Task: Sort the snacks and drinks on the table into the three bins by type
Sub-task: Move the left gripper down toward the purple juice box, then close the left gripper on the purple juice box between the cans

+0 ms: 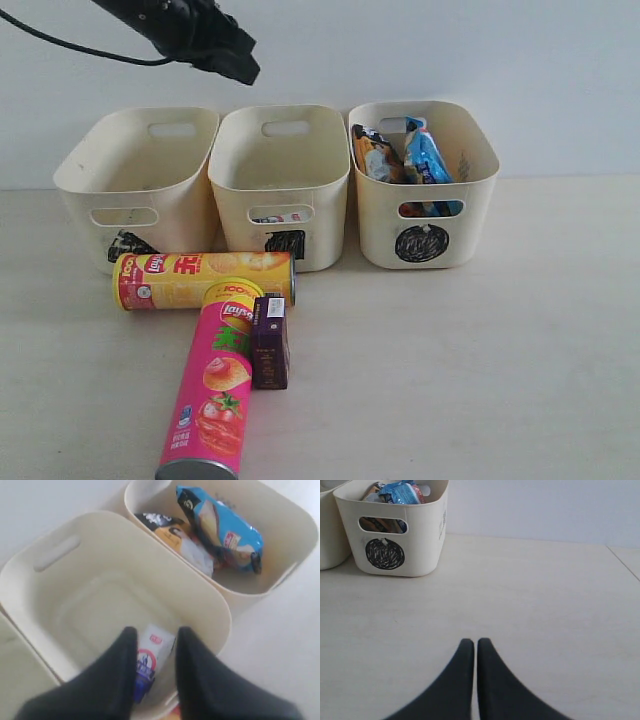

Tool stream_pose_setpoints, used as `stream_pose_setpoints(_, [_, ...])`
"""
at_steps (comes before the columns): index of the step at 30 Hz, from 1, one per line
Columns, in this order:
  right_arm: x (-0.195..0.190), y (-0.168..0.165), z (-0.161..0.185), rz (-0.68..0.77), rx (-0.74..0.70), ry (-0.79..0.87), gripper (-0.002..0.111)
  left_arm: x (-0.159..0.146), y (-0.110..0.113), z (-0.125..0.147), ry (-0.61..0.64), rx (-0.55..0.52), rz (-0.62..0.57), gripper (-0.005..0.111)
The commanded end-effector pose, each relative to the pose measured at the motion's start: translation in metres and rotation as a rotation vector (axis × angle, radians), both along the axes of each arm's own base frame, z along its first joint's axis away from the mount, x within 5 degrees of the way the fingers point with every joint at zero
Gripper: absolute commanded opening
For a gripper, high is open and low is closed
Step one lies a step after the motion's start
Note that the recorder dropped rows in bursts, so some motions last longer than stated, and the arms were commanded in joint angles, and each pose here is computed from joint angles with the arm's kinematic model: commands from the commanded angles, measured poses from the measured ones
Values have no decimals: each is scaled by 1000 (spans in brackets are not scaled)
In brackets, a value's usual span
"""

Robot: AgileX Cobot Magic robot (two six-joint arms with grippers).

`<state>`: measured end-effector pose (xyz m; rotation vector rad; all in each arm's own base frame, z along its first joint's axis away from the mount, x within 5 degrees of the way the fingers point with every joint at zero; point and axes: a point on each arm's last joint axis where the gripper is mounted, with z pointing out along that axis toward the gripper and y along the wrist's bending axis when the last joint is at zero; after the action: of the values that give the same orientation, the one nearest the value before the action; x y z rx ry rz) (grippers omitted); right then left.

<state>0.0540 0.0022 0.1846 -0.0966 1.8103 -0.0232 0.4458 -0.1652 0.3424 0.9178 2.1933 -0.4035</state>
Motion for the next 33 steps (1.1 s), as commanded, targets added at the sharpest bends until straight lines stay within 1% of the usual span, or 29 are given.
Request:
stream_pose_setpoints(1, [0, 0, 0, -3, -2, -7, 0, -13, 5, 3, 81, 76, -15, 4])
stream_pose_setpoints(5, [0, 0, 0, -3, -2, -7, 0, -20, 6, -4, 174, 96, -29, 4])
stream_pose_setpoints(9, [0, 0, 0, -3, -2, -7, 0, -26, 7, -10, 205, 107, -33, 4])
stream_pose_setpoints(13, [0, 0, 0, -3, -2, -7, 0, -38, 7, -19, 237, 109, -96, 4])
stream_pose_setpoints(20, [0, 0, 0, -3, -2, -7, 0, -58, 9, -42, 313, 122, -172, 4])
stream_pose_setpoints(22, [0, 0, 0, -3, -2, -7, 0, -63, 11, -53, 342, 128, -164, 4])
stream_pose_setpoints(23, [0, 0, 0, -3, -2, -7, 0, -66, 11, -61, 376, 129, -164, 4])
stream_pose_setpoints(25, [0, 0, 0, -3, -2, -7, 0, -72, 4, -68, 402, 147, -175, 4])
stream_pose_setpoints(28, [0, 0, 0, -3, -2, -7, 0, -79, -9, -70, 408, 158, -213, 4])
stream_pose_setpoints(29, [0, 0, 0, -3, -2, -7, 0, -82, -16, -70, 407, 166, -234, 7])
stream_pose_setpoints(30, [0, 0, 0, -3, -2, -7, 0, -86, -23, -71, 402, 182, -253, 15])
stream_pose_setpoints(31, [0, 0, 0, -3, -2, -7, 0, -90, -29, -72, 397, 215, -270, 33])
stream_pose_setpoints(32, [0, 0, 0, -3, -2, -7, 0, -91, -31, -72, 405, 220, -256, 42])
stream_pose_setpoints(33, [0, 0, 0, -3, -2, -7, 0, -94, -35, -73, 434, 219, -213, 71])
